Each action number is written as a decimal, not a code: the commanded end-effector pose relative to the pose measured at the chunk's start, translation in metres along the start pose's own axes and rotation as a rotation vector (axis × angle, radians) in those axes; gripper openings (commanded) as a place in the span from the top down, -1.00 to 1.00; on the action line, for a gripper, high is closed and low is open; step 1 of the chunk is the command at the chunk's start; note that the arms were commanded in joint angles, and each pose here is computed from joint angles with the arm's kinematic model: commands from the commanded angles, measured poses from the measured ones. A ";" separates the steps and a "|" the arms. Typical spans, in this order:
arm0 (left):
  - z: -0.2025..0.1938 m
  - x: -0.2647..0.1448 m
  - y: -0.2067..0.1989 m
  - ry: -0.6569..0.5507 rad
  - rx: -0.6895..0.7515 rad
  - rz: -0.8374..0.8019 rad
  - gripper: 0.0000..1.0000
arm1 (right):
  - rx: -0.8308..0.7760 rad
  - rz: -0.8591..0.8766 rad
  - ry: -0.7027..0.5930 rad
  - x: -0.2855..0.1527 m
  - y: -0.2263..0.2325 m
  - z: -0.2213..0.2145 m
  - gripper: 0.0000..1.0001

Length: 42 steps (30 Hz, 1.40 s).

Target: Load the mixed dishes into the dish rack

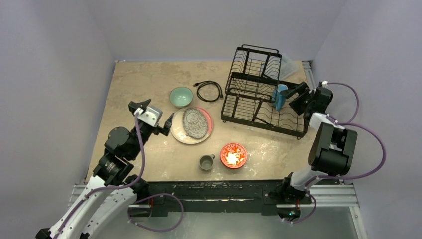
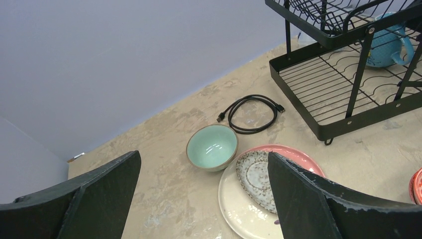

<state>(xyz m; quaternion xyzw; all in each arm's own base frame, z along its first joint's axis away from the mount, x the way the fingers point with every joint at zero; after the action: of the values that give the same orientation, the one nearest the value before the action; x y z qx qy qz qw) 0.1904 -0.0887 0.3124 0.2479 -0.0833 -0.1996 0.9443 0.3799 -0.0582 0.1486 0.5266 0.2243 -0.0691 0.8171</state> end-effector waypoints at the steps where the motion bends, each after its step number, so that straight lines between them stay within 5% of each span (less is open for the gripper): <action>1: 0.010 0.003 0.002 -0.034 -0.019 -0.005 -0.96 | 0.024 0.104 0.027 0.002 0.027 0.007 -0.66; 26: 0.009 0.006 0.000 -0.021 -0.026 -0.023 -0.96 | 0.014 0.192 0.216 0.040 0.025 -0.035 -0.50; 42: 0.009 0.008 -0.003 -0.016 -0.031 -0.043 -0.96 | 0.016 0.206 0.176 0.046 0.043 -0.011 -0.66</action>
<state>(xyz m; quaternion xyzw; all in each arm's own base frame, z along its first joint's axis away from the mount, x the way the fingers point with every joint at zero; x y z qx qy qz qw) 0.1959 -0.0959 0.3013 0.2557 -0.0599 -0.2196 0.9396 0.4154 -0.0171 0.1426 0.5601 0.2575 0.0480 0.7859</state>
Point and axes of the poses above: each gripper's point midway between its finger pads, its own x axis out along the fingers, its own y axis along the line the jaws close on, z = x × y, the point moved 6 cm from there along -x, back along the fingers, and after that the axes turned 14 degrees about x, right-handed, at the moved point
